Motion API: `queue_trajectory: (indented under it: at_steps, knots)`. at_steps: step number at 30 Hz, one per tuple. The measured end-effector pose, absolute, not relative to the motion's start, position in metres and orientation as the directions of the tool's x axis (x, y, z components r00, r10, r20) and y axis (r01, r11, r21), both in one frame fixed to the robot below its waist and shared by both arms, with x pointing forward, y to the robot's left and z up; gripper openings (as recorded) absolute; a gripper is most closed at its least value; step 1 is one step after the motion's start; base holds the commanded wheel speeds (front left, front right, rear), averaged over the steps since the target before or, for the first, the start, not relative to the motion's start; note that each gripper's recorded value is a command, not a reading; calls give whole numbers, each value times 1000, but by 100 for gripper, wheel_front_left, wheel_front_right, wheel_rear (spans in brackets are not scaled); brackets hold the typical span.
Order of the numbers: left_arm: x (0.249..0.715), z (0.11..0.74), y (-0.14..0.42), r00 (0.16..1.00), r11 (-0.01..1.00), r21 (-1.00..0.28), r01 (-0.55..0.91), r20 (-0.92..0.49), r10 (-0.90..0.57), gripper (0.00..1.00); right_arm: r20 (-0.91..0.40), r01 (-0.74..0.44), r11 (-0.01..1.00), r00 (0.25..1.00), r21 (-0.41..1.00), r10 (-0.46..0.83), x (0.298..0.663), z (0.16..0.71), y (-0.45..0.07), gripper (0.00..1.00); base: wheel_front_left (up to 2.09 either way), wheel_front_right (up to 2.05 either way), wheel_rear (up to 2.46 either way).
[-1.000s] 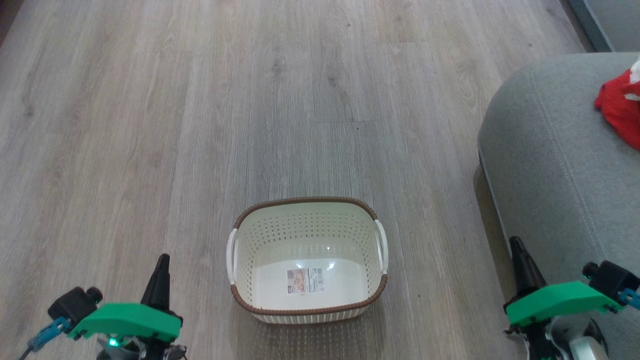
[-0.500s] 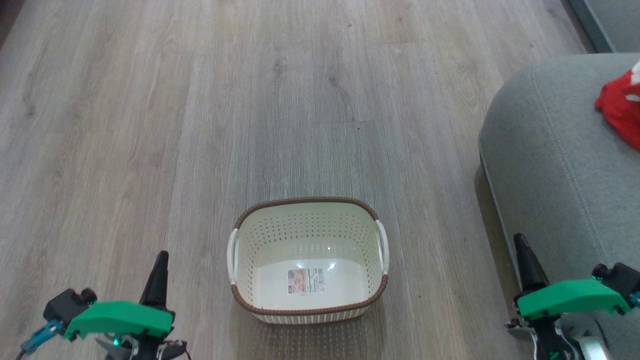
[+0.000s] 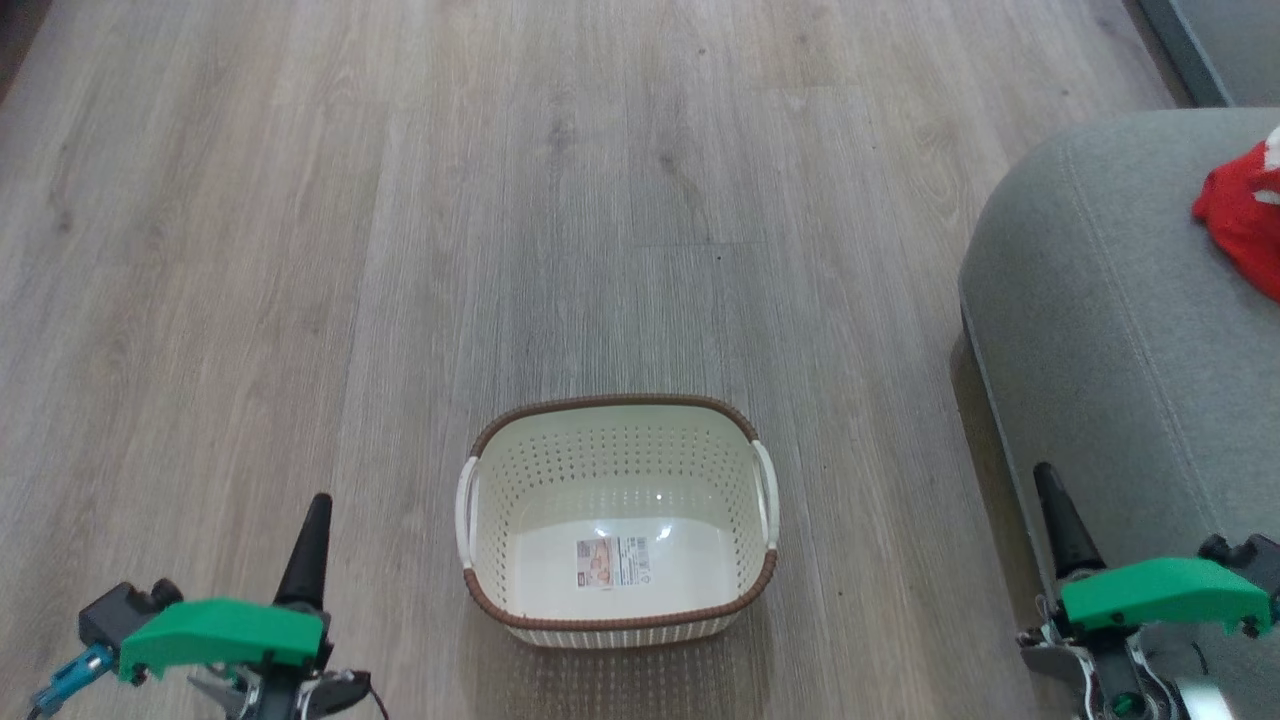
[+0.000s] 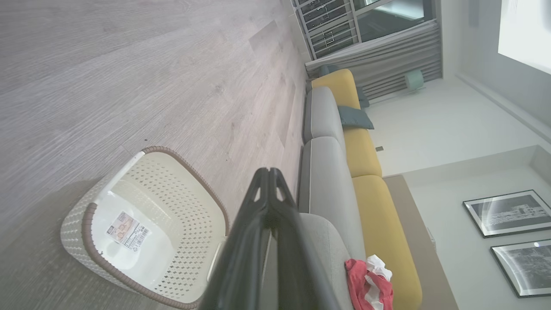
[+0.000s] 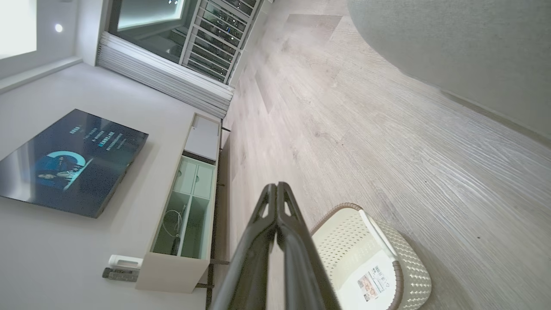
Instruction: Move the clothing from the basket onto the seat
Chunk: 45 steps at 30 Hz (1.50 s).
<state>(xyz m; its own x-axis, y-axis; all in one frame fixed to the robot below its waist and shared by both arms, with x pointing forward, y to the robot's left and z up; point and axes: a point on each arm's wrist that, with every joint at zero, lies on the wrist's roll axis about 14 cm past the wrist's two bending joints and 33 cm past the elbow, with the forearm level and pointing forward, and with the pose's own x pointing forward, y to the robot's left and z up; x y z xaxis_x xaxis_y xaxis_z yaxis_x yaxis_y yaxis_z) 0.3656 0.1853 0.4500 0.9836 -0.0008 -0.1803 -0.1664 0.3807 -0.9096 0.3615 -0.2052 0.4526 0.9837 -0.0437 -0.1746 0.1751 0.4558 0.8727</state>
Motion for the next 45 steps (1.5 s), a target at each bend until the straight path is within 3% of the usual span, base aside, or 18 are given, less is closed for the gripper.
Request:
queue_trajectory:
  at_steps: [33, 45]
  knots:
    - [374, 474, 187, 995, 33, -994, -100, -101, -27, 0, -107, 108, 37, 994, 993, -29, 371, 472, -207, 0, 0, 0, 0]
    - [374, 477, 188, 995, -1, -996, -92, -92, -24, 0, -99, 99, -5, 995, 995, -29, 371, 474, -207, 0, 0, 0, 0]
